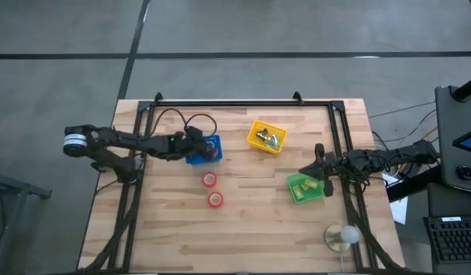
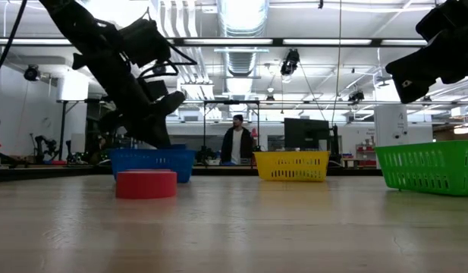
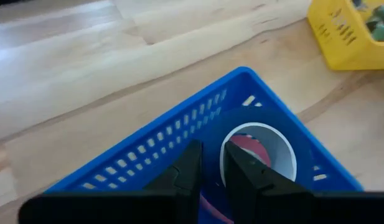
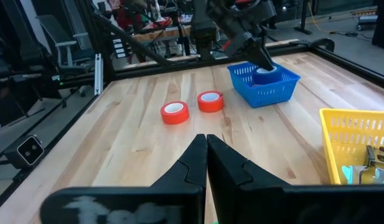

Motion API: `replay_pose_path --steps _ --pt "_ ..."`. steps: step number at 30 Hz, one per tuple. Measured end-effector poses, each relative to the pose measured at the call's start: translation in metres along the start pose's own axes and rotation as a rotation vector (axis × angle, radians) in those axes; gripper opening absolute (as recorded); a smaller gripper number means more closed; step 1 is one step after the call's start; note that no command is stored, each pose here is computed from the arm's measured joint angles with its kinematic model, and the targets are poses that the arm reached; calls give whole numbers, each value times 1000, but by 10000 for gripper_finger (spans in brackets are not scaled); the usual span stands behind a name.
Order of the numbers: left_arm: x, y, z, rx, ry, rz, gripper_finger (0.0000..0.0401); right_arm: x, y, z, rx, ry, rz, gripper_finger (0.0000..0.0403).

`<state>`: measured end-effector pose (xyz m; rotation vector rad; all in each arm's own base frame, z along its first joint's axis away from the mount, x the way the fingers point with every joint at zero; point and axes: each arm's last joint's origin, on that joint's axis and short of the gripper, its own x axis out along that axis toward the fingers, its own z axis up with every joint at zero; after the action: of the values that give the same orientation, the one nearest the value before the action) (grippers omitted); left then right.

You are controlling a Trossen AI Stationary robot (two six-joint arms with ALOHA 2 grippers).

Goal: Pick and place Stapler, Stapler remover, tape
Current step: Put the blue tape into the blue bin

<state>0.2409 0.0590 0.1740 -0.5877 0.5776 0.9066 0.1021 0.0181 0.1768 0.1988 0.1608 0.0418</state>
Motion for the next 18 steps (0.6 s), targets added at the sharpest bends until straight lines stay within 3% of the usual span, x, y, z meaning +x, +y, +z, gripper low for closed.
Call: replay_pose_path --steps 18 --pt "13 2 -5 -43 76 2 53 0 -1 1 -4 -11 -25 8"
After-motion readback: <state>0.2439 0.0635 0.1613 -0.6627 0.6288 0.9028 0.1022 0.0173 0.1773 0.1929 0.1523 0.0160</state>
